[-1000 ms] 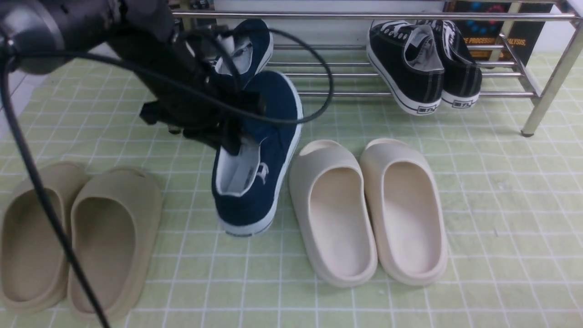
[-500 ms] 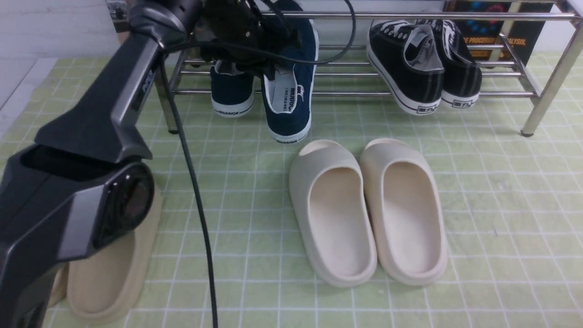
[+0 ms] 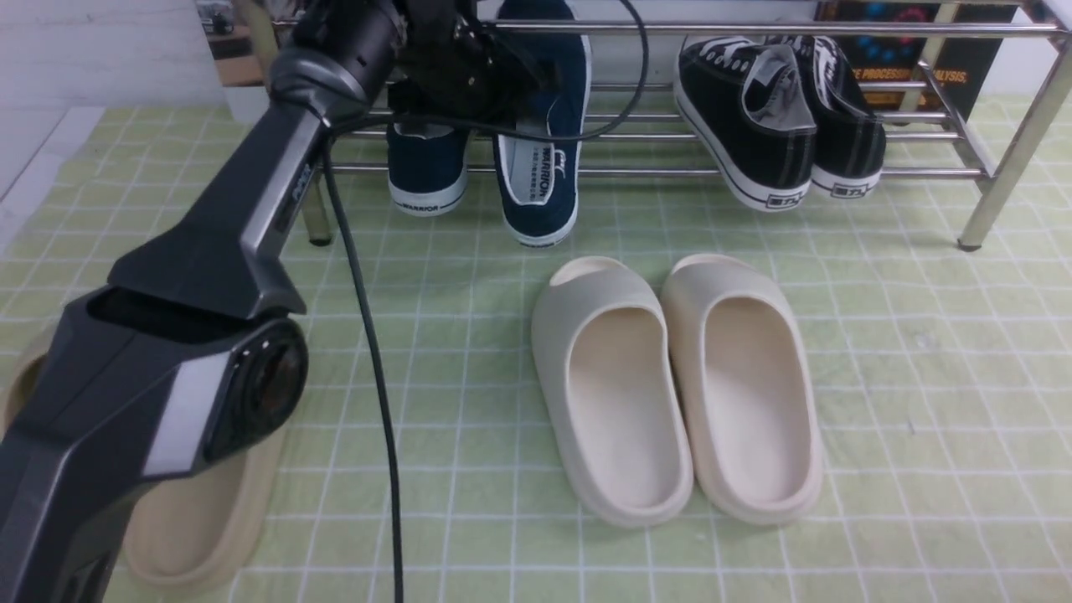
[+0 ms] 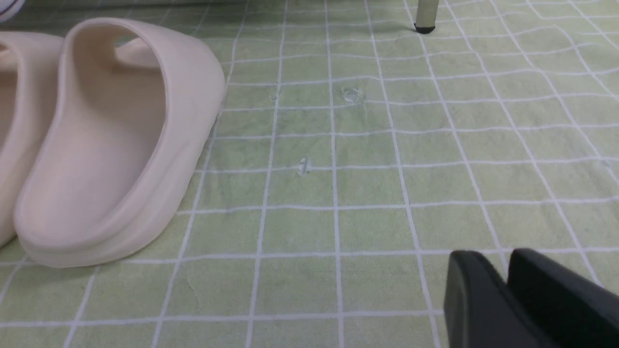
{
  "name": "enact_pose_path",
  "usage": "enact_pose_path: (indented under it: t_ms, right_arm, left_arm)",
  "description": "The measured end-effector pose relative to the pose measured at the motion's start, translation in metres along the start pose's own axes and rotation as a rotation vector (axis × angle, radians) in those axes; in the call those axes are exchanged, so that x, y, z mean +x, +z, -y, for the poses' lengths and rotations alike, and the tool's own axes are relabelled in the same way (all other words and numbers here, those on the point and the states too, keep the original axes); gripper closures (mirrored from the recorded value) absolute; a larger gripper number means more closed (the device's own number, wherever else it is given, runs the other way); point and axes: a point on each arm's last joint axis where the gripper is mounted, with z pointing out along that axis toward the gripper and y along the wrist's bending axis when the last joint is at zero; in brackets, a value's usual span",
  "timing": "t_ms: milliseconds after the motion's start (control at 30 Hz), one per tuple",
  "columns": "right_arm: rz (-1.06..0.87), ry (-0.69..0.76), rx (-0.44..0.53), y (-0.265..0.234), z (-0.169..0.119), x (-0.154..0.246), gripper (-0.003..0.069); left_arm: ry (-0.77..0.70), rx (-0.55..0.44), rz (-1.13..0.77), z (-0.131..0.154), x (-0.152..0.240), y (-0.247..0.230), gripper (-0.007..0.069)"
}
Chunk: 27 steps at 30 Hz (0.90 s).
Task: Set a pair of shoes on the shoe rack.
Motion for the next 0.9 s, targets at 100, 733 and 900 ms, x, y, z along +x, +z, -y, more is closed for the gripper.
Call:
enact_pose_path:
  t_ms: [100,733,900]
  right_arm:
    - [0.000,0.000,0.000,0.000,0.000,0.000,0.0516]
    - [0.000,0.000,0.000,0.000,0.000,0.000,0.0501]
    - [0.000,-0.001,0.000,0.000,0.000,0.000,0.0496]
  left_arm:
    - [0.002,0.004,0.021,0.000,-0.002,0.001,0.0507]
    - [0.114,-0.006,0.066,0.038,-0.037,-0.203,0.0564]
    - [0.169,-0.037,0.064,0.038,-0.010,-0.289,0.0638]
